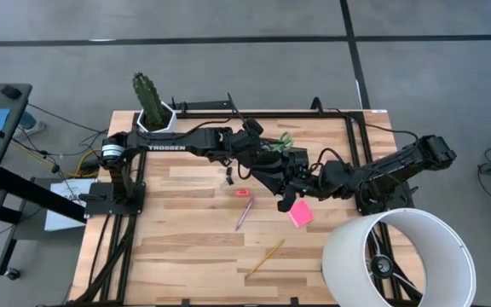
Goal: Pick and place office supplies into organizer
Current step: Put the blue pen into the black desk organizer
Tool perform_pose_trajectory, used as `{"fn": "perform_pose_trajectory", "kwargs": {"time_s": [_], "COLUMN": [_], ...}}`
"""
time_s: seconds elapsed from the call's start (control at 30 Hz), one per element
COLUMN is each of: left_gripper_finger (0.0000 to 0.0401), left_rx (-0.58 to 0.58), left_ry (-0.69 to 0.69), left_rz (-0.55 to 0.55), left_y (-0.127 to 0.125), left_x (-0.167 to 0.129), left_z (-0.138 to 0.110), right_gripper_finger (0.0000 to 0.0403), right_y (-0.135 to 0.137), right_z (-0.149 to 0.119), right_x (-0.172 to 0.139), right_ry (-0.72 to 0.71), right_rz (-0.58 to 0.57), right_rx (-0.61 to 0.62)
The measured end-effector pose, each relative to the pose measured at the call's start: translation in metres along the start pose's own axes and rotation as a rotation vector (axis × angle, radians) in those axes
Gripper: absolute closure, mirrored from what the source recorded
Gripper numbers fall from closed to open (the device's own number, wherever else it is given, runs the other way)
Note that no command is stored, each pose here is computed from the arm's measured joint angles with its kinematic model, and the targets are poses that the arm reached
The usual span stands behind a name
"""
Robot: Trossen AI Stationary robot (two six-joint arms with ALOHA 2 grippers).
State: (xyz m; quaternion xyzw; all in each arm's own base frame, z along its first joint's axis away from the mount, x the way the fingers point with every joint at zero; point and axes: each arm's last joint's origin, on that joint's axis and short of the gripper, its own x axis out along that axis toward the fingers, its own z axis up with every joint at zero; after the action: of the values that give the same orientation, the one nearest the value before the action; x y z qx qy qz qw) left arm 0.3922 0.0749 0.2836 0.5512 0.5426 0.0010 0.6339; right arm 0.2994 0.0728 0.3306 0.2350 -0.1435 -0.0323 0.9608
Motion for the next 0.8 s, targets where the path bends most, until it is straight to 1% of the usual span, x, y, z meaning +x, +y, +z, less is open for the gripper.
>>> {"fn": "perform_pose_trajectory", "kwargs": {"time_s": [0.13,0.33,0.63,0.8], "left_gripper_finger": [0.0401,0.0401,0.0401,0.0393], "left_rx": [-0.042,-0.053,-0.074,-0.126], "left_ry": [0.005,0.031,-0.062,-0.085], "left_rz": [0.014,0.015,-0.018,0.007], "left_y": [0.0035,0.0054,0.0046,0.0081], "left_x": [0.0033,0.0069,0.007,0.0071], "left_z": [-0.0046,-0.0108,-0.0079,-0.0068], "right_gripper_finger": [0.0321,0.0321,0.0321,0.0321], "right_y": [0.0002,0.0026,0.0034,0.0034], "right_z": [-0.0001,-0.0011,-0.0014,-0.0015], "right_x": [-0.0001,-0.0011,-0.0014,-0.0014], "right_ry": [0.001,0.005,0.006,0.006], "right_rz": [0.001,0.009,0.011,0.011], "right_rx": [0.0,0.003,0.003,0.003]}}
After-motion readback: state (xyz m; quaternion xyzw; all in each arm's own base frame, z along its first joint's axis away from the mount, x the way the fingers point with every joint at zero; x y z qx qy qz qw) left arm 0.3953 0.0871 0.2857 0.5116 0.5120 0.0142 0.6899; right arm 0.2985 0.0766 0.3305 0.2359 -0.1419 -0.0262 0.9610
